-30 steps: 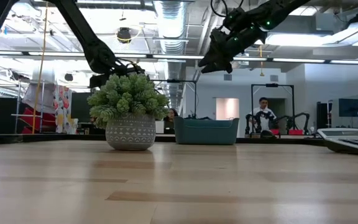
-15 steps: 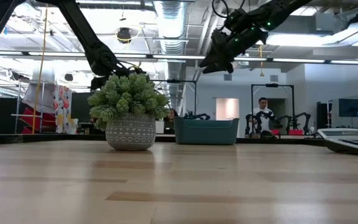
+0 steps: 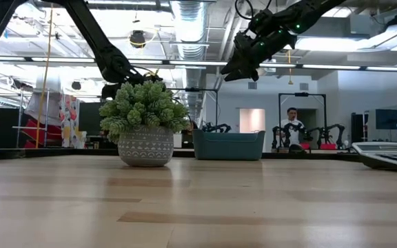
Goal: Sort batteries
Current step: Put the silver battery into the green bin
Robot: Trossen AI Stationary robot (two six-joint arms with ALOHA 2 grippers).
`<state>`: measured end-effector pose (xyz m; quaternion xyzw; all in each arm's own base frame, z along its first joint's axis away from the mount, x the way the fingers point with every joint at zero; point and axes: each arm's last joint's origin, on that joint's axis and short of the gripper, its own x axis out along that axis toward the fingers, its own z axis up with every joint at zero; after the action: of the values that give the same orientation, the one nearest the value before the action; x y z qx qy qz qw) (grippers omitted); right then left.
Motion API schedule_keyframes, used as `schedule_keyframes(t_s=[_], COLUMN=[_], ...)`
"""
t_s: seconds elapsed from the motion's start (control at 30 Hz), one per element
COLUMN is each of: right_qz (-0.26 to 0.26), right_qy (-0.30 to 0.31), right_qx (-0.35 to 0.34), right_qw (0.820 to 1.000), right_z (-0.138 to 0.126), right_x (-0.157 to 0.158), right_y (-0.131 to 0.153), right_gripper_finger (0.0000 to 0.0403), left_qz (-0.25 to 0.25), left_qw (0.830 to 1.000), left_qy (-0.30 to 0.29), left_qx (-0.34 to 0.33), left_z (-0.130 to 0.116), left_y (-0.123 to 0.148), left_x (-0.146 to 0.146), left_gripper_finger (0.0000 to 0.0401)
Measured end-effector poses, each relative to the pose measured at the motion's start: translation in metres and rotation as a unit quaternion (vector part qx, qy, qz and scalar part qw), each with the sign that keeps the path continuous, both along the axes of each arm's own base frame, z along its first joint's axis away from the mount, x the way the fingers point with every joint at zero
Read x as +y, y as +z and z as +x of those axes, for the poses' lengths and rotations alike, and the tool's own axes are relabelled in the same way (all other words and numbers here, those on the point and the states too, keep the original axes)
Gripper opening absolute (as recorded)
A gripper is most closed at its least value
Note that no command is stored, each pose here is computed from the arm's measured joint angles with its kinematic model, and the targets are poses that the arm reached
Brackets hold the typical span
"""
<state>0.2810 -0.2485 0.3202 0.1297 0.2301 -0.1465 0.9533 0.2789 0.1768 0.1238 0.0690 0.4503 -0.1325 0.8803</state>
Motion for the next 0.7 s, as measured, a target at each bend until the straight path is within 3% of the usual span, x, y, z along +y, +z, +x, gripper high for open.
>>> schedule_keyframes(t_s=[0.7], right_qz=[-0.026], right_qy=[0.010], right_qx=[-0.033], right_qw=[0.999], right_z=[-0.002], right_x=[-0.006], right_y=[0.007], right_gripper_finger=[0.0205], left_qz=[0.038], left_qw=[0.996], left_qy=[0.025], left_qx=[-0.080], left_z=[0.021], left_y=[0.057], left_x=[0.014], left_gripper_finger=[0.0041])
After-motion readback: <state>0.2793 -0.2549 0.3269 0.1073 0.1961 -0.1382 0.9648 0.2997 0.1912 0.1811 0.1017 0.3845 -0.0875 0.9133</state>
